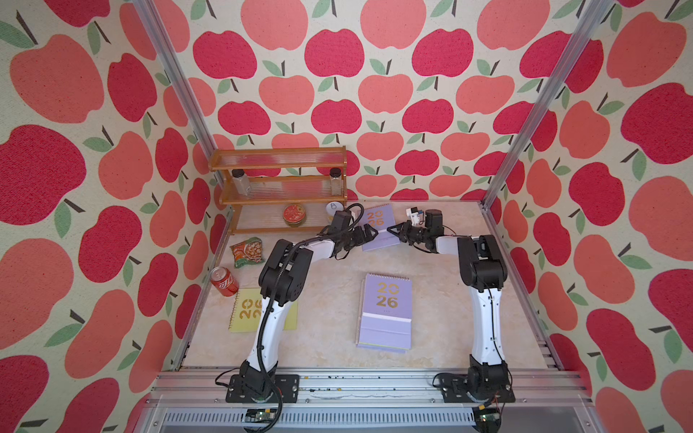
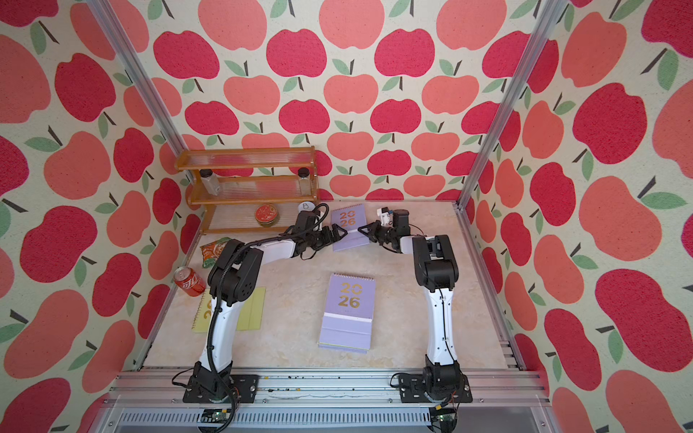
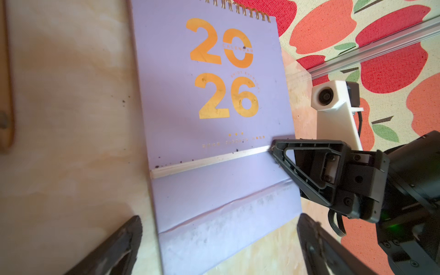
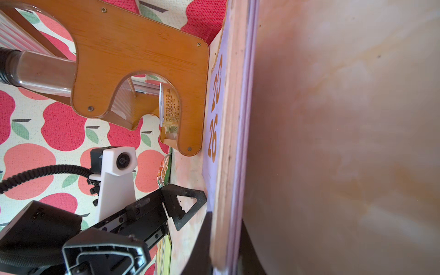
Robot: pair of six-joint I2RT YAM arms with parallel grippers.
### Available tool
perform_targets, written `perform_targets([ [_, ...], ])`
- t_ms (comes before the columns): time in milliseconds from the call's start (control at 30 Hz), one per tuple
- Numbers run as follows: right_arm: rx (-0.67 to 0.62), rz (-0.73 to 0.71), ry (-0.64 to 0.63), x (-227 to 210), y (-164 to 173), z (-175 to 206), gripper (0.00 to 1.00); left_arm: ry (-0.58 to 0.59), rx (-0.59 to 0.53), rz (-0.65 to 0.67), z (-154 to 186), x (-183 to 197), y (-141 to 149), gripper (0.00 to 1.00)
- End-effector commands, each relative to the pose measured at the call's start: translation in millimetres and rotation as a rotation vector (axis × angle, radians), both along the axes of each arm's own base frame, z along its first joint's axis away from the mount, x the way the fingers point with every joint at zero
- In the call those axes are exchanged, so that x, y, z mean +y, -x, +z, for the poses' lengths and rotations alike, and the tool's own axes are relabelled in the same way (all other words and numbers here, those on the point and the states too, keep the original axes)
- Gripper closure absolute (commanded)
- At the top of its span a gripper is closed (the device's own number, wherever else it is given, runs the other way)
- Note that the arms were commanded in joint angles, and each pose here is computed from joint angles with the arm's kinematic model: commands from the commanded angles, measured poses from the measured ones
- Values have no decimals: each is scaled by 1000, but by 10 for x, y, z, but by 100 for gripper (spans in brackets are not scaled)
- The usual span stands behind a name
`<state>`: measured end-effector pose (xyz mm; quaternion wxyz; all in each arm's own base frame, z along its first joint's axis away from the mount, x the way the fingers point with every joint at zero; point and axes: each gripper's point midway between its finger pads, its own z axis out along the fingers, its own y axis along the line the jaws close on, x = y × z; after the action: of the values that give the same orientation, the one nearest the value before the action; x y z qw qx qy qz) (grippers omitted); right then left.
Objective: Stack the calendars
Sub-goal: Pick up the calendar at the center of the board, then place the calendar at the calendar.
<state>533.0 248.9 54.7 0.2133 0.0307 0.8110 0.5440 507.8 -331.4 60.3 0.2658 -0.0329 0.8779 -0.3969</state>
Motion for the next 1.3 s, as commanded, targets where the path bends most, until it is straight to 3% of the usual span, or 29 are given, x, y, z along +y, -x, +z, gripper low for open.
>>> perform_targets([
  [0, -35, -24, -4, -96, -2, 219, 100, 2, 12, -15, 153, 21, 118, 0],
  [333, -112, -19, -1, -287, 127, 696, 100, 47, -152, -42, 1076, 199, 180, 1],
  [600, -210, -6, 4, -399, 345, 1298, 100, 228, -218, -133, 1679, 379, 322, 0],
  [1000, -280, 133, -81, -216, 1053, 2027, 100, 359, -279, -207, 1926, 447, 411, 0],
  [1267, -257, 232, -109, -24, 1501, 2061, 100, 391, -297, -208, 1988, 479, 434, 1],
])
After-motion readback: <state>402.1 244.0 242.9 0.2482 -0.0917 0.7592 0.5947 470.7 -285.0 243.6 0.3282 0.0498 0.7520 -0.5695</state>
